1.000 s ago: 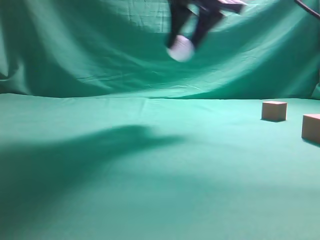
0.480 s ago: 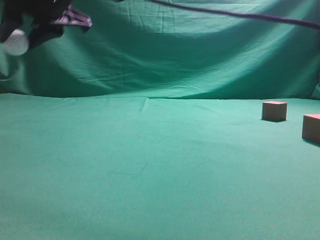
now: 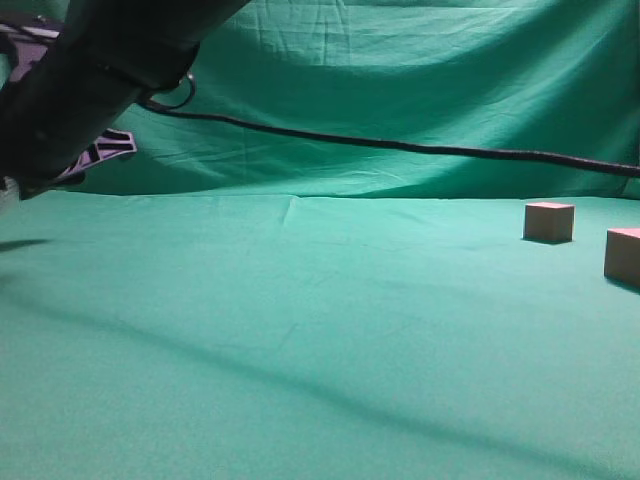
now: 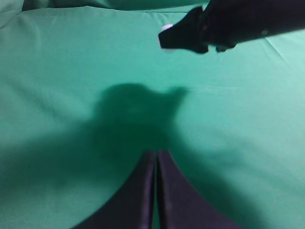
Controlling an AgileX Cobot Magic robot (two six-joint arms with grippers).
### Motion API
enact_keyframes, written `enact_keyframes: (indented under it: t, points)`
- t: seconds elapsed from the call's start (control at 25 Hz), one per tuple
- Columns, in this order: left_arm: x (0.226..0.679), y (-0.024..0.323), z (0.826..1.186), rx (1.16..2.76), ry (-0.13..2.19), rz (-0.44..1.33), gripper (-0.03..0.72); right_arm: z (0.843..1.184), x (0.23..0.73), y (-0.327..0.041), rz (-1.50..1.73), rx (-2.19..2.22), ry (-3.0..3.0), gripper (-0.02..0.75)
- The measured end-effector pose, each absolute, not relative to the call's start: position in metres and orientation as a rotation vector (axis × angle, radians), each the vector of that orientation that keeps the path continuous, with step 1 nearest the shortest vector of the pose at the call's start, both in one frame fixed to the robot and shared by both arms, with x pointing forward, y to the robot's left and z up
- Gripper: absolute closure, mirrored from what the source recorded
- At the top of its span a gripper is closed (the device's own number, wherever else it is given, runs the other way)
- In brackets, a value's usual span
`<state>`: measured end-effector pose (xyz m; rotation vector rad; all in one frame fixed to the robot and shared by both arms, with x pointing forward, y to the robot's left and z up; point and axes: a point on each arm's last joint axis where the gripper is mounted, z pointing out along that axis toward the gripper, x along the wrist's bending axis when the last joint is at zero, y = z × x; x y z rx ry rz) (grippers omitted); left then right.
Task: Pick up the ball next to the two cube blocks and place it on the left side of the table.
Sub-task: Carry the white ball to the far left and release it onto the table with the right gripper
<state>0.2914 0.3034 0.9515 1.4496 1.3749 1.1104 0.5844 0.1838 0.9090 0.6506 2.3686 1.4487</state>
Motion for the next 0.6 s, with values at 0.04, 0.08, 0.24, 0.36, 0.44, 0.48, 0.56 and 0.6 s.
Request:
enact_keyframes:
  t: [0.04,0.08,0.24,0.36,0.44,0.48,0.56,0.6]
  points:
    - [0.291,0.303,0.952,1.450,1.375,1.110,0.688,0.906,0.583,0.185,1.443,0.643,2.375,0.418]
    - [0.291,0.303,0.952,1.450,1.375,1.110,0.688,0.905,0.582,0.186,1.442,0.638,2.377,0.418]
    - [0.291,0.303,0.952,1.450,1.375,1.110,0.688,0.900,0.583,0.184,1.432,0.674,2.409,0.363]
    - [0.291,0.303,0.952,1.450,1.375,1.110,0.688,0.897,0.587,0.179,1.418,0.724,2.450,0.220]
    - [0.291,0.303,0.952,1.450,1.375,1.110,0.688,0.900,0.590,0.175,1.404,0.746,2.482,0.138]
    - [0.291,0.303,0.952,1.450,1.375,1.110,0.688,0.905,0.591,0.174,1.399,0.743,2.498,0.123]
    - [0.291,0.303,0.952,1.450,1.375,1.110,0.688,0.933,0.592,0.169,1.406,0.724,2.520,0.138]
    - [0.291,0.303,0.952,1.450,1.375,1.110,0.688,0.954,0.593,0.164,1.413,0.703,2.526,0.138]
